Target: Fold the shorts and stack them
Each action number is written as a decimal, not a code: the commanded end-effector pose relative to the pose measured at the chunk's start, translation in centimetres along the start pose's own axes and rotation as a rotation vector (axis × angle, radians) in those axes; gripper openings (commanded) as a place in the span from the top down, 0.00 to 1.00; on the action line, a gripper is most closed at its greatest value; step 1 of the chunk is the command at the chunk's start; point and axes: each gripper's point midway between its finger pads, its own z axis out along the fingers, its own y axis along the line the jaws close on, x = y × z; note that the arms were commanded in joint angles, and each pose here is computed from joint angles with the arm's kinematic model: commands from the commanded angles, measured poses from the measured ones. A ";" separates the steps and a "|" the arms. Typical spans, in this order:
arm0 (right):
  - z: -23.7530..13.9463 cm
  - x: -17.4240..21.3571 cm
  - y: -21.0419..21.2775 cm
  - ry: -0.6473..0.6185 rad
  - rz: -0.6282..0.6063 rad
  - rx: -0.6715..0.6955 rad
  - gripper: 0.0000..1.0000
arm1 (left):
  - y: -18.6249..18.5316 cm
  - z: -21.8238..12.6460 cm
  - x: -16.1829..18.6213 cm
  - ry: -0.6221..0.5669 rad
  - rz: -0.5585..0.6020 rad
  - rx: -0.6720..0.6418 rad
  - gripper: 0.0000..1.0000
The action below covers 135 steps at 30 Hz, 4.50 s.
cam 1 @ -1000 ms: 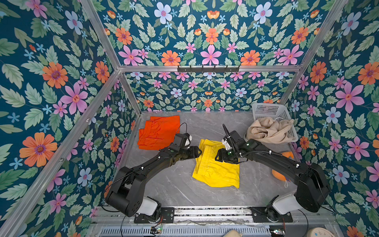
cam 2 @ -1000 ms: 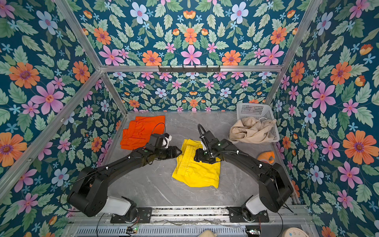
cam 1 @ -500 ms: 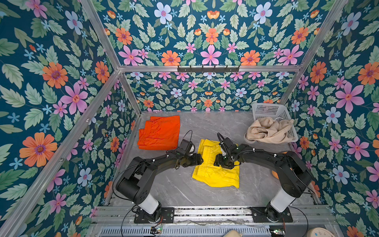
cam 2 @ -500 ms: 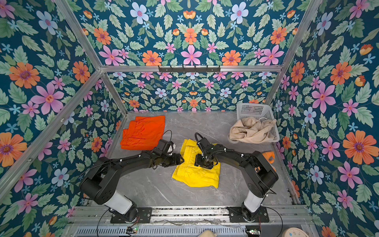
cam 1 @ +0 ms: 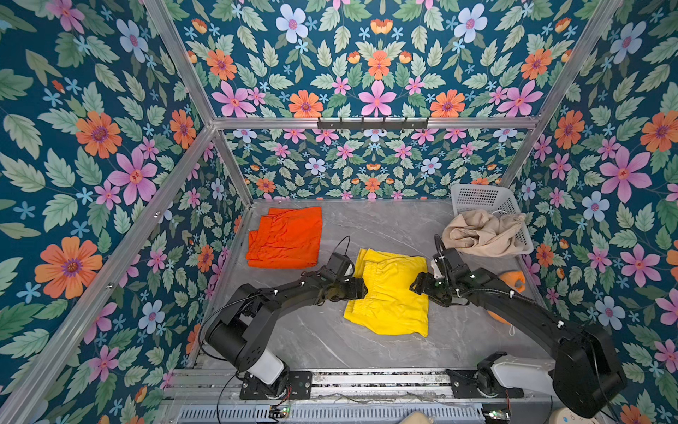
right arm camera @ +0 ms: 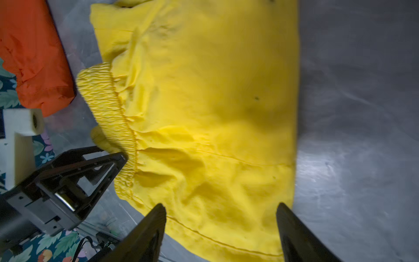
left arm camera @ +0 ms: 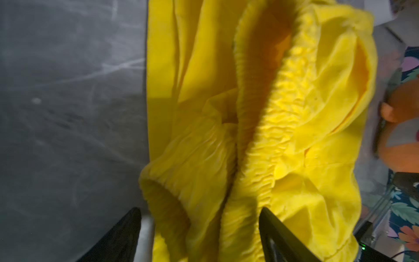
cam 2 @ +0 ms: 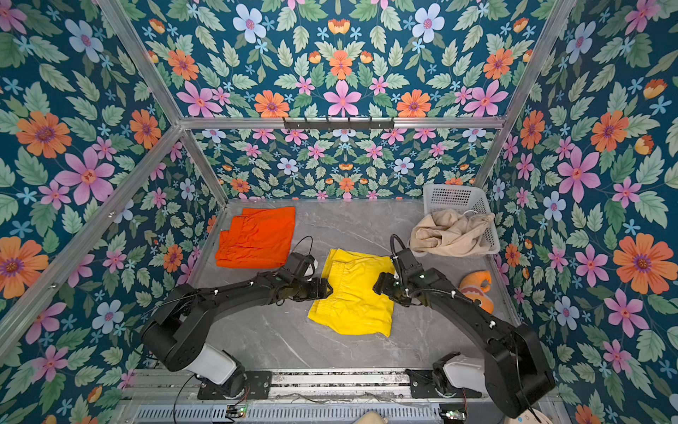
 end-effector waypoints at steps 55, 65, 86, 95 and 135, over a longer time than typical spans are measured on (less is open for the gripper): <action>-2.3 -3.9 9.6 -0.157 0.003 -0.212 1.00 | -1.6 -11.6 -12.4 -0.287 0.125 -0.072 1.00; 1.0 -7.5 23.0 -0.199 -0.163 -0.294 1.00 | 7.7 -19.6 -20.8 -0.430 0.136 -0.310 1.00; 8.6 -11.5 40.0 -0.274 -0.351 -0.563 1.00 | 17.9 -31.9 -34.3 -0.771 0.144 -0.347 1.00; 16.9 -11.4 39.4 -0.207 -0.349 -0.502 1.00 | 24.6 -26.1 -34.2 -0.703 0.053 -0.302 1.00; 18.7 -6.0 35.2 0.009 -0.194 -0.356 0.51 | 30.5 -28.3 -30.3 -0.471 -0.195 -0.613 0.35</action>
